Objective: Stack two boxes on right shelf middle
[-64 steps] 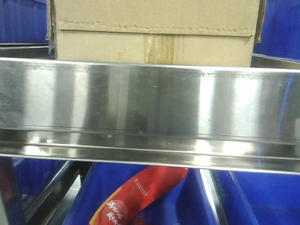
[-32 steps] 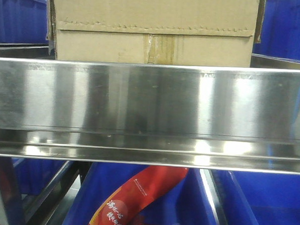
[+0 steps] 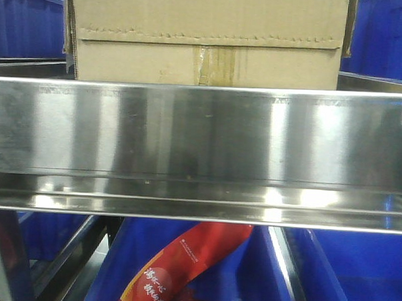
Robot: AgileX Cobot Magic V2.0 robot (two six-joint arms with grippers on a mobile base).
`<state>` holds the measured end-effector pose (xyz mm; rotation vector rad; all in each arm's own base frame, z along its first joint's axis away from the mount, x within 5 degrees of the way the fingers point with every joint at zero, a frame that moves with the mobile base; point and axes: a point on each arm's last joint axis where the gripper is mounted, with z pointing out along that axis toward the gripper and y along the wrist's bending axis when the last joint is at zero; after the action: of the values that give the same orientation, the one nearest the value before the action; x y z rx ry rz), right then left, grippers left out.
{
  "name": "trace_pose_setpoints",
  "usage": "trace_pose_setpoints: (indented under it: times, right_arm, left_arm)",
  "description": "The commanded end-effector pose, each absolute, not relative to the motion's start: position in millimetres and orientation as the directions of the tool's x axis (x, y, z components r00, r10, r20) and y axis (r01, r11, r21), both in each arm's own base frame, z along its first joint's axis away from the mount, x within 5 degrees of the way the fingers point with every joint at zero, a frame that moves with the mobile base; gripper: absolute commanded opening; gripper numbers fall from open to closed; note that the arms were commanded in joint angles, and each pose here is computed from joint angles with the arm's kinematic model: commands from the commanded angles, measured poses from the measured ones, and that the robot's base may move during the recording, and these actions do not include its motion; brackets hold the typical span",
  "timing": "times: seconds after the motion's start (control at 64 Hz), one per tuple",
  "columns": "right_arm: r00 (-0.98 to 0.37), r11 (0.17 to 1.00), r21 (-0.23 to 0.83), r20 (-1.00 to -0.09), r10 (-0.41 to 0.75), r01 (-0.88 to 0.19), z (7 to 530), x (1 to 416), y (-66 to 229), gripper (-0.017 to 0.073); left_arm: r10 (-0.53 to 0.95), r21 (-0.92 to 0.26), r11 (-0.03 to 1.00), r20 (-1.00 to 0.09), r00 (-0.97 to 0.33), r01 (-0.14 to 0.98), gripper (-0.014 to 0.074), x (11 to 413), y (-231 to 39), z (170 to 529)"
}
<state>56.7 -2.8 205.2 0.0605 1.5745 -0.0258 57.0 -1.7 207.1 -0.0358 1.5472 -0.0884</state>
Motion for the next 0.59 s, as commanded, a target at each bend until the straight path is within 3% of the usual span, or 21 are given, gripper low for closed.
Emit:
trace_pose_setpoints:
  times: [0.0, 0.578]
  right_arm:
    - [0.009, 0.998, 0.002, -1.000, 0.001, 0.061, 206.1, 56.4, -3.1, -0.0162]
    - [0.011, 0.998, 0.004, -1.000, 0.003, 0.061, 206.2, 56.4, -3.1, -0.0162]
  left_arm:
    - [-0.083, -0.081, 0.996, -0.995, 0.050, 0.036, -0.0111, 56.3, -1.7, 210.0]
    - [-0.083, -0.081, 0.996, -0.995, 0.050, 0.036, -0.0111, 56.3, -1.7, 210.0]
